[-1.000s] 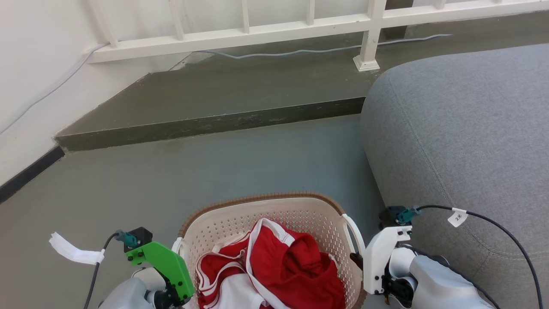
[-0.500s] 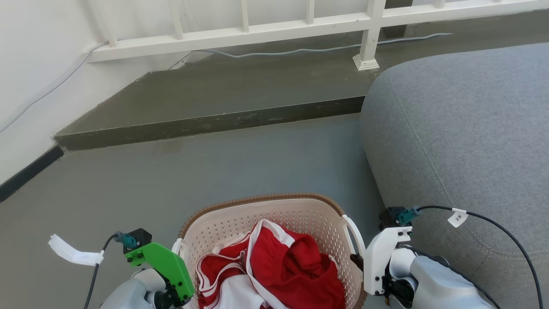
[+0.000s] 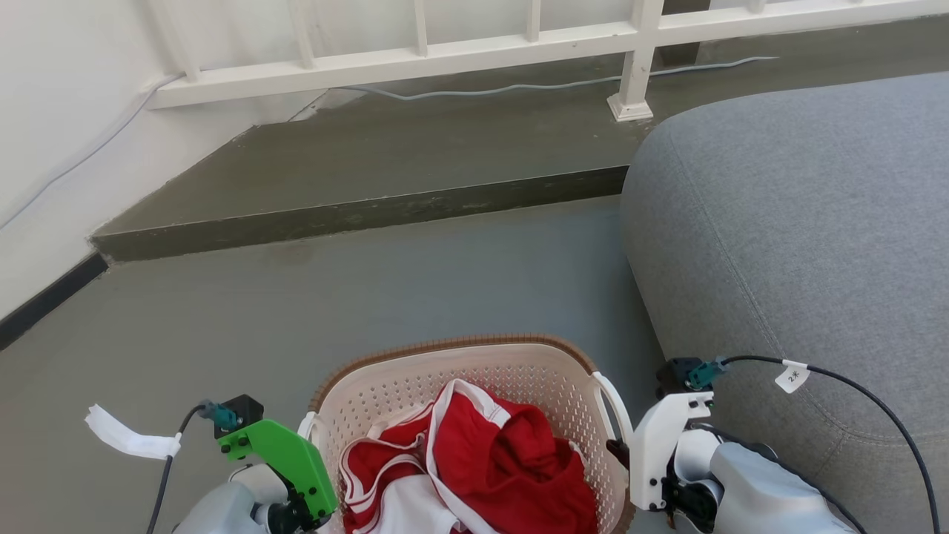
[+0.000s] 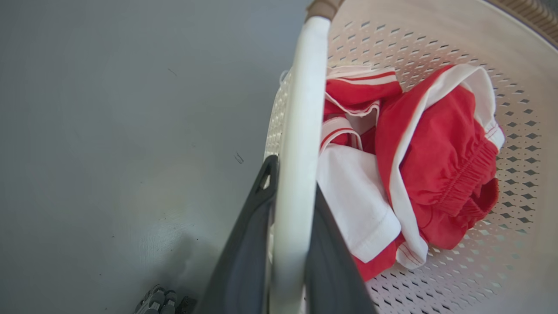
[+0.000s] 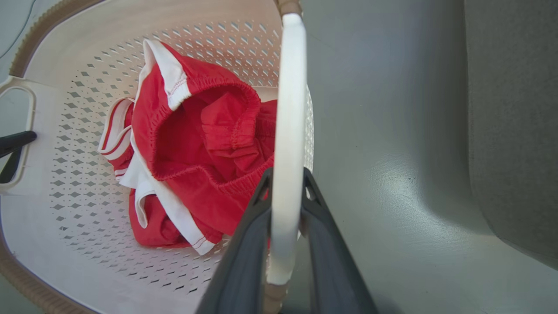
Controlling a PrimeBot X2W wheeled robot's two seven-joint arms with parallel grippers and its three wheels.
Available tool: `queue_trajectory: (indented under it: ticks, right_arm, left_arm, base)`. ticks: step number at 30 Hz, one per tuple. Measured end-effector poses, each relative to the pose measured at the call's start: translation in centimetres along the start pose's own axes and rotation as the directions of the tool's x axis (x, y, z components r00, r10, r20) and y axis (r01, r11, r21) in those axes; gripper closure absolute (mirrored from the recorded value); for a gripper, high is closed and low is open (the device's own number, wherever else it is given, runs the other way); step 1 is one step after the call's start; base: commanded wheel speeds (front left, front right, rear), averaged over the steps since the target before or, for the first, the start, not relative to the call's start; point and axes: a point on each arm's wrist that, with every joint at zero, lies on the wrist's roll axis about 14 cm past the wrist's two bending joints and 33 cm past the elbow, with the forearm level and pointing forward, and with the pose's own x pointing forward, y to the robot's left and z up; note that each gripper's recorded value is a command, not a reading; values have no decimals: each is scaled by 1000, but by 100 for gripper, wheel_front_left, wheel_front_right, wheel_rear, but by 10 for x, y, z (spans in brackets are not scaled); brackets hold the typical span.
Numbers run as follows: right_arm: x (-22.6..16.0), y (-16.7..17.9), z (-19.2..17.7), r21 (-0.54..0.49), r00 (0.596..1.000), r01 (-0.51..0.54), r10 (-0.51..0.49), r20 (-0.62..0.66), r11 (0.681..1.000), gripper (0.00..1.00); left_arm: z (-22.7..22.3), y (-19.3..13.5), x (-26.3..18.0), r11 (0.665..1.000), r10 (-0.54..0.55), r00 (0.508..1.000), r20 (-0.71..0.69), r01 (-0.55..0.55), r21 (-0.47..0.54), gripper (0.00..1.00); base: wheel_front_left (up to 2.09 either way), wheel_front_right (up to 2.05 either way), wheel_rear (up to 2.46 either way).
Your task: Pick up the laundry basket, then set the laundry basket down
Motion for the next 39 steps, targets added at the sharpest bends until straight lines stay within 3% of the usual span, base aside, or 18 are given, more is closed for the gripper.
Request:
queue_trajectory:
  ticks: [21, 28, 39]
  right_arm:
    - [13, -6, -3, 31, 999, -1, 2, -34, 1000, 100]
    - [26, -20, 28, 37, 1000, 11, -12, 22, 999, 100]
    - [59, -46, 54, 37, 997, 38, -40, 66, 999, 100]
  left_arm:
    - [0, 5, 17, 1000, 23, 1000, -5, -23, 4, 100]
    - [34, -5, 35, 999, 8, 998, 69, -10, 34, 100]
    - [50, -7, 75, 1000, 14, 997, 73, -16, 26, 100]
  base:
    - [0, 0, 0]
    - [0, 0, 0]
    - [0, 0, 0]
